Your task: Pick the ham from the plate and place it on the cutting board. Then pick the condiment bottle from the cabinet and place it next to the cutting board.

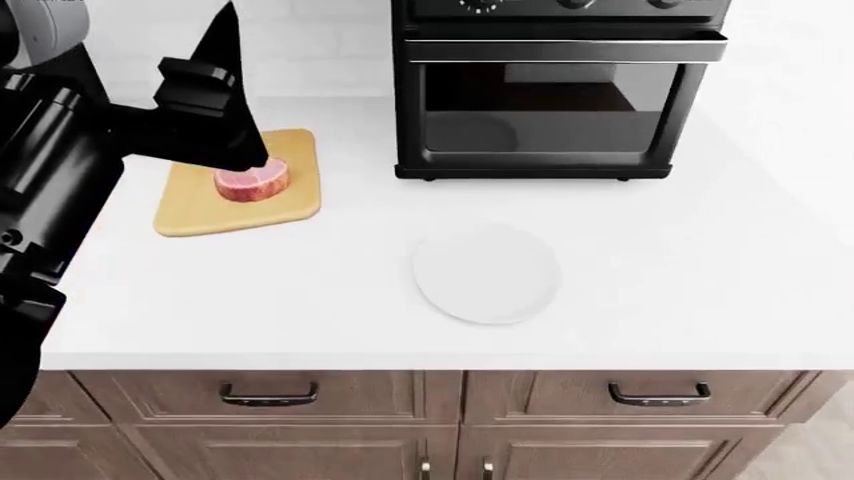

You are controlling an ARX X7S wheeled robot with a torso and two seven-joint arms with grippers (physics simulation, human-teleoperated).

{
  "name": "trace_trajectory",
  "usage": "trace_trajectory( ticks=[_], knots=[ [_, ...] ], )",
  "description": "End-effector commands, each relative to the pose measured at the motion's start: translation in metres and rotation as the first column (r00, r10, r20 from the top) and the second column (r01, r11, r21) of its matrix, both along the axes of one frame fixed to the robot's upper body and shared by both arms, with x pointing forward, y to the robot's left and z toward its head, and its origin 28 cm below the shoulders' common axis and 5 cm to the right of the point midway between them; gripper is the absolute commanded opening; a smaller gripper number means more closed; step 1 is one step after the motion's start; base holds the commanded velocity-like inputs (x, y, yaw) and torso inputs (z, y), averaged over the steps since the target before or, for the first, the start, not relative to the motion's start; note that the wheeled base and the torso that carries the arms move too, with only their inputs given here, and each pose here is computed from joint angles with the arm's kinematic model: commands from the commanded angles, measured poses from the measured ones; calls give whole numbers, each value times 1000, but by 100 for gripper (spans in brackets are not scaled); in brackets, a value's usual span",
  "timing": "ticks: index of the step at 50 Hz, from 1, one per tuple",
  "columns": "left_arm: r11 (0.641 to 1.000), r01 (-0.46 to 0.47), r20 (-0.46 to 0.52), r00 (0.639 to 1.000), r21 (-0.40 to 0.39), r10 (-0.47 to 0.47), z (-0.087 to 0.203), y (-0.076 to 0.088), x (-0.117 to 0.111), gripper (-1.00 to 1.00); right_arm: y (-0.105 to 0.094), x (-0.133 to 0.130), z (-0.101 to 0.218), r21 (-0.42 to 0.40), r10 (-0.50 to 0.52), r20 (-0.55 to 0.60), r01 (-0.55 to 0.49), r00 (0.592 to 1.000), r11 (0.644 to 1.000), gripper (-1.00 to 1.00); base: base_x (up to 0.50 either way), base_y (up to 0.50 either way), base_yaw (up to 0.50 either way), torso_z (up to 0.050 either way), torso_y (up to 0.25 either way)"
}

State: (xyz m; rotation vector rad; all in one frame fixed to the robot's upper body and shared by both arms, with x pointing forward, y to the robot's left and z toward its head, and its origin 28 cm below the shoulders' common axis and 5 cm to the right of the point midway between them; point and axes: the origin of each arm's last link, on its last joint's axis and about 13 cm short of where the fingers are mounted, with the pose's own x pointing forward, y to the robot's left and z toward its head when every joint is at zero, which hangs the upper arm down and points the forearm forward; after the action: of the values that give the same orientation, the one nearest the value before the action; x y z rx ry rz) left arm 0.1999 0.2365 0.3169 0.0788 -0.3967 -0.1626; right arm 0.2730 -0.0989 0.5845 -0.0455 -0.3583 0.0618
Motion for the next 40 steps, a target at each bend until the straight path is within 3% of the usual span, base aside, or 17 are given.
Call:
trace_trajectory(
  ticks=[1, 7, 14, 33, 40],
  knots=[
    [1000, -1, -3, 1000, -2, 1, -1, 0, 0, 100, 0, -7, 3, -39, 10, 4, -10, 1000, 999, -100, 0, 0, 0, 0, 0],
    [1000, 1, -4, 1000, -4, -1, -1, -1, 1, 100, 1, -12, 4, -53, 3, 13, -2, 1000, 999, -100, 0, 0, 0, 0, 0],
    [1000, 4, -4, 1000, -4, -4, -1, -2, 1, 100, 3, -14, 5, -56, 23, 14, -22, 1000, 998, -100, -472, 0, 0, 0, 0],
    [1000, 6, -11, 1000, -3, -6, -3, -3, 0, 100, 7, -29, 7, -64, 41, 14, -40, 999, 997, -100, -3, 0, 0, 0, 0],
    [1000, 6, -12, 1000, -5, -6, -5, -3, 1, 100, 10, -29, 7, -70, 58, 12, -57, 998, 996, -100, -470, 18, 0, 0, 0]
  ],
)
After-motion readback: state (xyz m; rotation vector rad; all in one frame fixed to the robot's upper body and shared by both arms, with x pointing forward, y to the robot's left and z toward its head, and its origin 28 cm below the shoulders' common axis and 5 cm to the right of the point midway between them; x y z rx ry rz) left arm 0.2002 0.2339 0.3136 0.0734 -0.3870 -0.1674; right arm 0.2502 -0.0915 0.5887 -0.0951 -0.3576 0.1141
